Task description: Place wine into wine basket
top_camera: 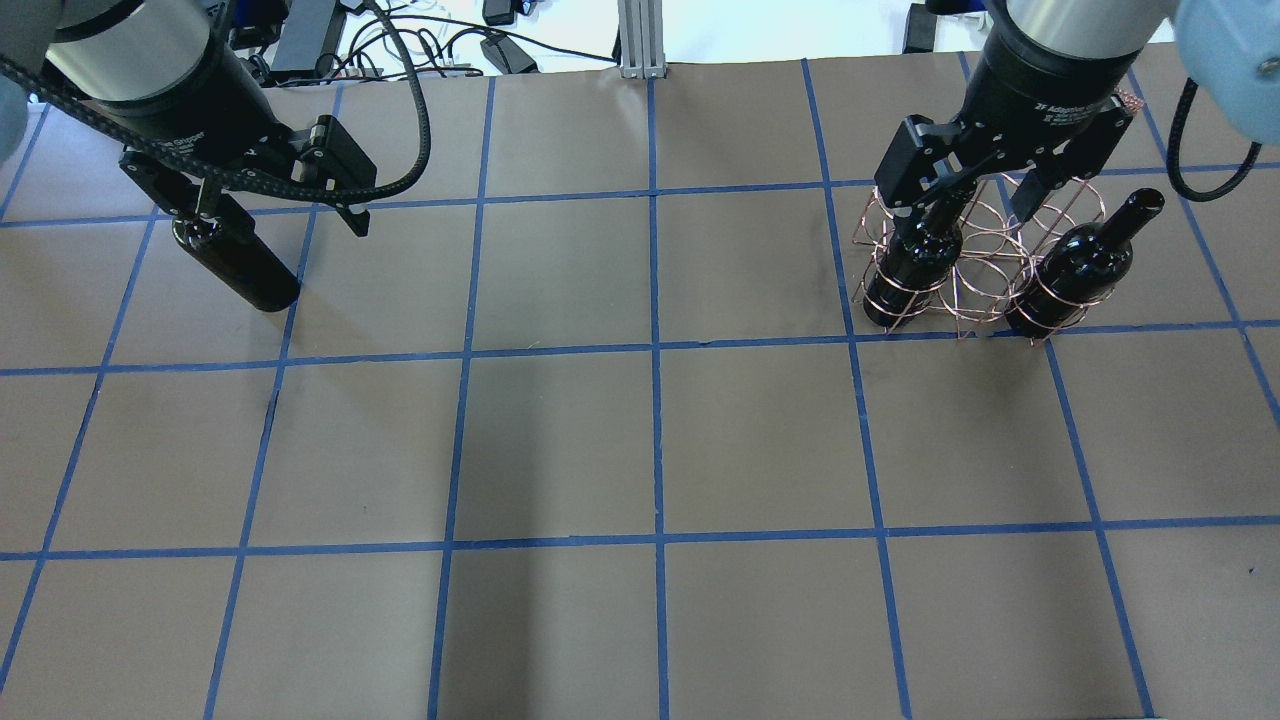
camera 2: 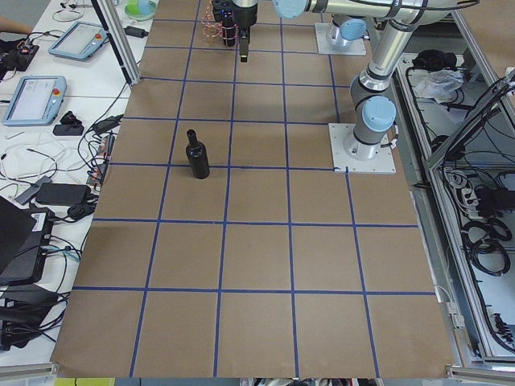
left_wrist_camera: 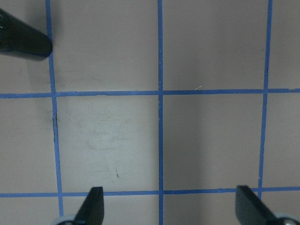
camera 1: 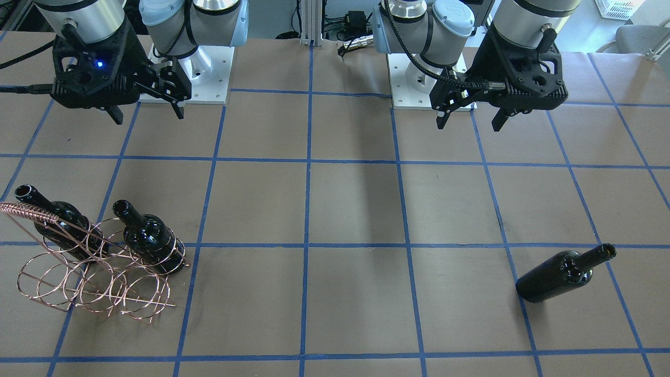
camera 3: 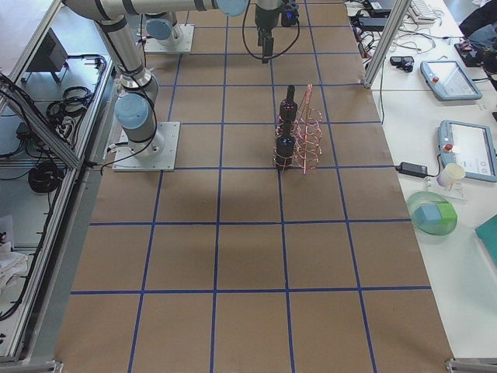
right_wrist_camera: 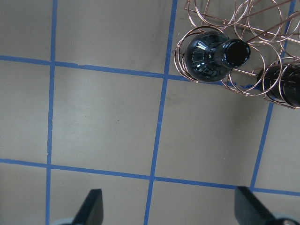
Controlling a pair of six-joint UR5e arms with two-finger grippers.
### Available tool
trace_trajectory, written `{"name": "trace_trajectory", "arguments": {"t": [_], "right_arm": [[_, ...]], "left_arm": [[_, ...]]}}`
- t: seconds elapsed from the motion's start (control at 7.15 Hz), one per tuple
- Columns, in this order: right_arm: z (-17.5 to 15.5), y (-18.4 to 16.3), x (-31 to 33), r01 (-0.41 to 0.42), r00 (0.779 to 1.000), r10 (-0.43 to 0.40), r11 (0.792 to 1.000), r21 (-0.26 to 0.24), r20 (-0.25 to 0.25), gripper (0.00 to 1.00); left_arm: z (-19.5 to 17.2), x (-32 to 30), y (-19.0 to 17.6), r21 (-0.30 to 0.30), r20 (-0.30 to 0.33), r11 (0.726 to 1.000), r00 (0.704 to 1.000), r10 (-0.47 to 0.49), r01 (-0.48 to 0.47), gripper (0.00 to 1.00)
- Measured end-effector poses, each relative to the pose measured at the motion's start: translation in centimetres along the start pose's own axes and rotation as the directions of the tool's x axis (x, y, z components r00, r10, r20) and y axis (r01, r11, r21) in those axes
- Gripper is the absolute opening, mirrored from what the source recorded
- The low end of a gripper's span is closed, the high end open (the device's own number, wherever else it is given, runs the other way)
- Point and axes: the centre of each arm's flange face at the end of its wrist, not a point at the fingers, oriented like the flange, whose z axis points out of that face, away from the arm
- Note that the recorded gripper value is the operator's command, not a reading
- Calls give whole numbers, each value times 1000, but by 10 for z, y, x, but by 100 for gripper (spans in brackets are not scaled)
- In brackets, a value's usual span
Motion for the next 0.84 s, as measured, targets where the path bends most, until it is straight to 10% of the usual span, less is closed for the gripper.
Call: {"name": "trace_trajectory", "arguments": {"t": [0.84], "right_arm": [[-6,10,1,-6,1000,6,1000,-15,-1,100]], "left_arm": [[-15,-7,0,24,5,999,999,41,-41,100]]}}
